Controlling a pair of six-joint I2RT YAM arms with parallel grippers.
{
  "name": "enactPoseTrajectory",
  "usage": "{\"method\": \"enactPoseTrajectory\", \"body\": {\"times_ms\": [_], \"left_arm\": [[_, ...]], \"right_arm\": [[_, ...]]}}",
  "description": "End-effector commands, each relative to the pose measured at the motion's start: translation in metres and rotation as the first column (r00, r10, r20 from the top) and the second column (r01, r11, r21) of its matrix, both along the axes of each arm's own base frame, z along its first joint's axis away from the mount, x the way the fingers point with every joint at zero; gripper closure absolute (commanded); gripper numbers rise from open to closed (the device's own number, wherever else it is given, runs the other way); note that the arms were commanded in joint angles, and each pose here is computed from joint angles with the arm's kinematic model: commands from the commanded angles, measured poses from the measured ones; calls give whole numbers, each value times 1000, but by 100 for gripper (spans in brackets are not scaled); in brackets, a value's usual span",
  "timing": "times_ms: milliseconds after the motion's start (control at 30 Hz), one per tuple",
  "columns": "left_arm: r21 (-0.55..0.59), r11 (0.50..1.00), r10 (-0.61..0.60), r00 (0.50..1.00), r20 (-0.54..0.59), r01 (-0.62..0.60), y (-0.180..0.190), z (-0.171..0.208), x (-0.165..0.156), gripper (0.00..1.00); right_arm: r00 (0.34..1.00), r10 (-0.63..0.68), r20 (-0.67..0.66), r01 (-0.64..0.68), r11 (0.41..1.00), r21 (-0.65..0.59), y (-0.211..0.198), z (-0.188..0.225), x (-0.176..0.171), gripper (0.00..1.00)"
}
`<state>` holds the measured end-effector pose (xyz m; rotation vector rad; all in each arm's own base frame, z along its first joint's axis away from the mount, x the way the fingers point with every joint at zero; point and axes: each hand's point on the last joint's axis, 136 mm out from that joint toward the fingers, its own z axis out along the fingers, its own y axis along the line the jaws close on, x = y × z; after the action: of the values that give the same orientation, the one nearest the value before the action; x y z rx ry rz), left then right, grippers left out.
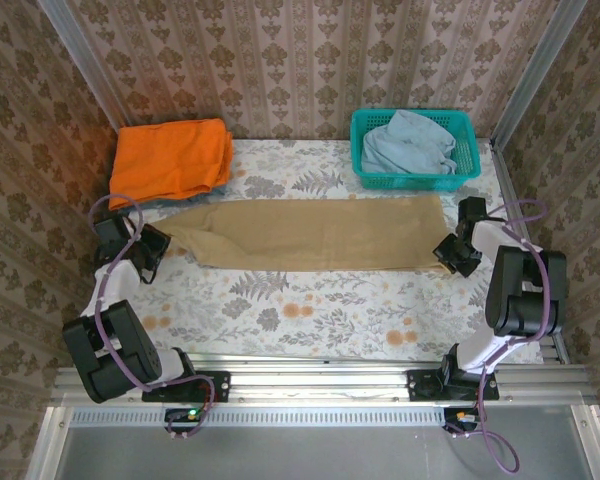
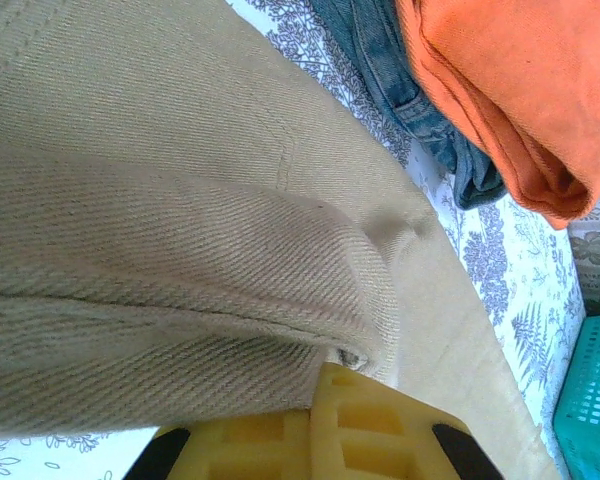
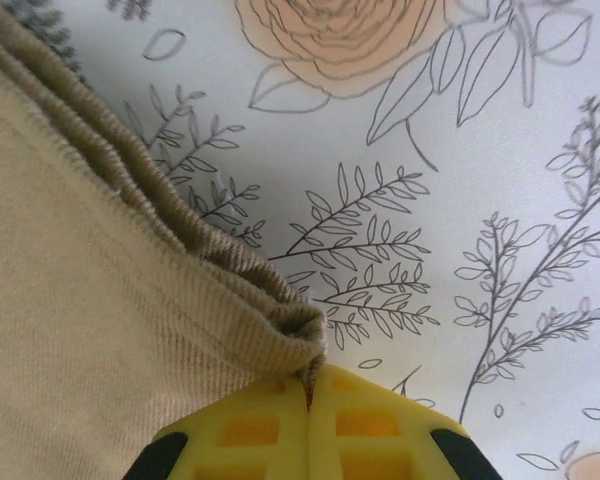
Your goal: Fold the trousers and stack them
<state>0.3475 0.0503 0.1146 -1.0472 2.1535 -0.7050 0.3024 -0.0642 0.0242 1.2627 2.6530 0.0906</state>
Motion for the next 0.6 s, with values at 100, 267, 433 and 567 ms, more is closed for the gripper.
{"method": "enactPoseTrajectory", "body": {"times_ms": [100,267,433,567], "left_arm": [[-19,999,-27,998,48,28,-5,14,7,100],[-17,998,-54,997,46,55,-11,16,3,100],[-10,997,-79,996,47,80,-16,19,-4,100],[-18,994,-106,994,33,106,-26,12,-18,100]], "right_arm": [[987,-32,157,49,993,-106,-29,56,17,100],[965,-96,244,116,991,-71,-52,84,28,100],[945,-145,294,160,987,-26,-67,100,33,100],[940,-183,287,194,981,-11,-79,96,27,100]]}}
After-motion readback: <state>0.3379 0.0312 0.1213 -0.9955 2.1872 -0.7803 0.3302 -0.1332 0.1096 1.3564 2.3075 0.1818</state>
